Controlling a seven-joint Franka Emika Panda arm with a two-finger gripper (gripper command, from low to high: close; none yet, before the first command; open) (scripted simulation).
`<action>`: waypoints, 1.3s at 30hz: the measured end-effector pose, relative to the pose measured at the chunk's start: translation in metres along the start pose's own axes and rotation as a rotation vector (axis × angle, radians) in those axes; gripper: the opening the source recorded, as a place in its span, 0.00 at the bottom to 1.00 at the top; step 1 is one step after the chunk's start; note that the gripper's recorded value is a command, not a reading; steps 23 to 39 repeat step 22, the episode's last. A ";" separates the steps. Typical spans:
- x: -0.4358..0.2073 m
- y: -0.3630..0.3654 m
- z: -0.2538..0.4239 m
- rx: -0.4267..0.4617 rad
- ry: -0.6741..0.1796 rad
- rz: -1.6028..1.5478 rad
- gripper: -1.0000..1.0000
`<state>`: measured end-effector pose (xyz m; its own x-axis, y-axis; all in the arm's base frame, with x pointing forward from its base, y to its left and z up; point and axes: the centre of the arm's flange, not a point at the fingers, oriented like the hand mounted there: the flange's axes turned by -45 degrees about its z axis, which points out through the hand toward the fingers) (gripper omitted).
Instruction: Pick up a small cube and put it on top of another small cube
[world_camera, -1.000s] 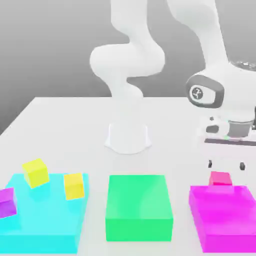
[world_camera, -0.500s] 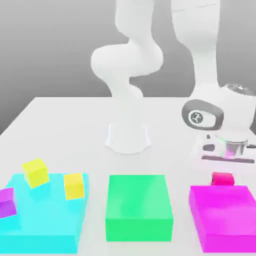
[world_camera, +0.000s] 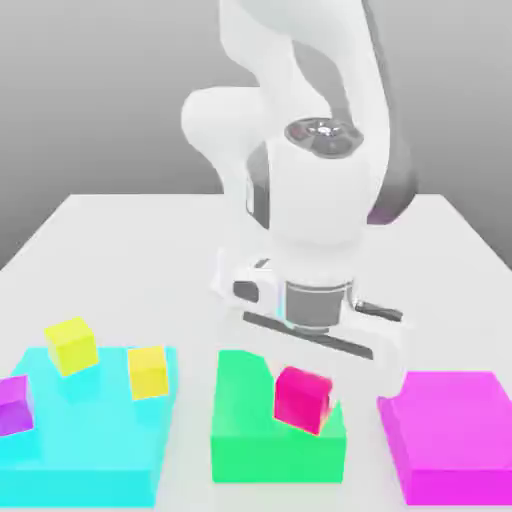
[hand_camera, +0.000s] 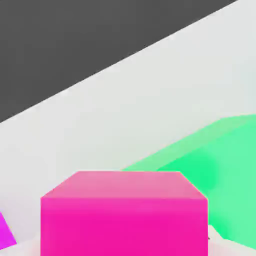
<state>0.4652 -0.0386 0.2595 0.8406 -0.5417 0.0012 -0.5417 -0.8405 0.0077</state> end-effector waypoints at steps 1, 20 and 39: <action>0.020 0.027 -0.006 0.001 -0.001 0.031 0.00; 0.100 0.244 -0.007 0.009 -0.002 0.209 1.00; 0.100 0.245 -0.037 0.008 -0.002 0.209 1.00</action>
